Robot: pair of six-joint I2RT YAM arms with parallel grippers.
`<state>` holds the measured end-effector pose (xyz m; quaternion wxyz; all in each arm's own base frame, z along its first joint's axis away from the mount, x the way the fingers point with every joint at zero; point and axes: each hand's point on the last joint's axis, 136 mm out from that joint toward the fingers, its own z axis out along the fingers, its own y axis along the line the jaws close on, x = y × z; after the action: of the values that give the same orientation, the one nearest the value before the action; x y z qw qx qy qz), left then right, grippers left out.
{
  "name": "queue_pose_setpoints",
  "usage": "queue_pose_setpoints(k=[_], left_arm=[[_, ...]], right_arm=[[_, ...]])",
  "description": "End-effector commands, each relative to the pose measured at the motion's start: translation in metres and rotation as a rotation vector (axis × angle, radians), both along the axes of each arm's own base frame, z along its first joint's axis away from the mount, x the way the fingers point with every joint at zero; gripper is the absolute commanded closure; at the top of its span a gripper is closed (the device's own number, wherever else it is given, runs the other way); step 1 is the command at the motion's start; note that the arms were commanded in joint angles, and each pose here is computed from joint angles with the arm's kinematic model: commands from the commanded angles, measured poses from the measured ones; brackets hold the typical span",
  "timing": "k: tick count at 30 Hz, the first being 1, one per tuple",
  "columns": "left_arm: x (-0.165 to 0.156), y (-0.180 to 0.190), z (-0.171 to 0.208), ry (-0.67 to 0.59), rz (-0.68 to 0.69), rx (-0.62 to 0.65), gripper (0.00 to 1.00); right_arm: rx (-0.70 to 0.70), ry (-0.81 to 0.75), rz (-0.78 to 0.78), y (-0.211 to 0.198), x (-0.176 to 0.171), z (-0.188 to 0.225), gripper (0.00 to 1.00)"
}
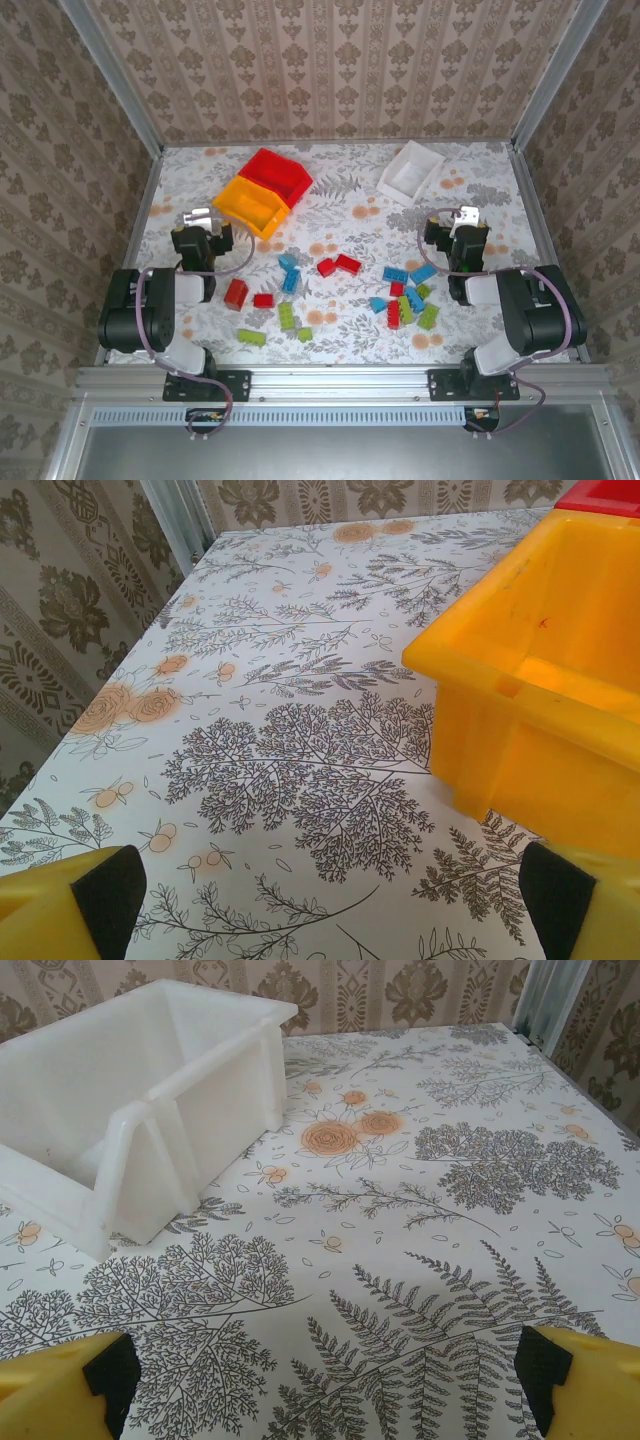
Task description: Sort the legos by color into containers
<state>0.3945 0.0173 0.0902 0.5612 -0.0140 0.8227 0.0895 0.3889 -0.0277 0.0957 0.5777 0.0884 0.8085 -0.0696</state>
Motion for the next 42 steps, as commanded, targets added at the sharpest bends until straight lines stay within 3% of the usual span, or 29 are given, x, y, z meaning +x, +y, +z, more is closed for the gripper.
queue_pose_setpoints(k=[1,26,29,31,33,34,36,37,38,40,42], left_arm=[[0.000,0.000,0.007,-0.033,0.005,-0.005,0.00],[-0.001,0.000,0.008,-0.037,0.004,-0.003,0.00],[-0.007,-0.006,0.032,-0.083,0.027,0.076,0.00],[-0.016,-0.017,0.065,-0.095,0.066,0.165,0.00],[-0.021,-0.023,0.109,-0.158,0.103,0.079,0.00],[-0.025,-0.021,0.129,-0.169,0.154,-0.017,0.00],[-0.044,-0.013,0.129,-0.007,0.316,-0.351,0.00],[-0.061,-0.018,0.121,0.163,0.341,-0.502,0.00],[-0.057,-0.031,0.119,0.217,0.287,-0.583,0.00],[-0.052,-0.043,0.112,0.312,0.262,-0.697,0.00],[-0.055,-0.048,0.102,0.408,0.301,-0.706,0.00]], right_arm=[[-0.004,-0.020,0.000,0.001,0.003,0.006,0.00],[-0.004,-0.024,-0.001,0.000,0.003,0.006,0.00],[-0.036,-0.050,0.017,0.006,-0.001,0.032,0.00],[-0.077,-0.068,-0.006,0.014,-0.006,0.079,0.00],[0.097,-0.121,-0.087,0.010,-0.015,0.129,0.00],[0.262,-0.070,-0.144,0.006,-0.024,0.140,0.00],[0.471,0.025,-0.181,0.008,-0.043,0.143,0.00],[0.579,0.008,-0.176,0.010,-0.045,0.140,0.00],[0.692,-0.015,-0.113,0.014,-0.041,0.141,0.00],[0.762,0.004,-0.138,0.010,-0.044,0.144,0.05],[0.718,0.095,-0.228,0.004,-0.051,0.141,0.13]])
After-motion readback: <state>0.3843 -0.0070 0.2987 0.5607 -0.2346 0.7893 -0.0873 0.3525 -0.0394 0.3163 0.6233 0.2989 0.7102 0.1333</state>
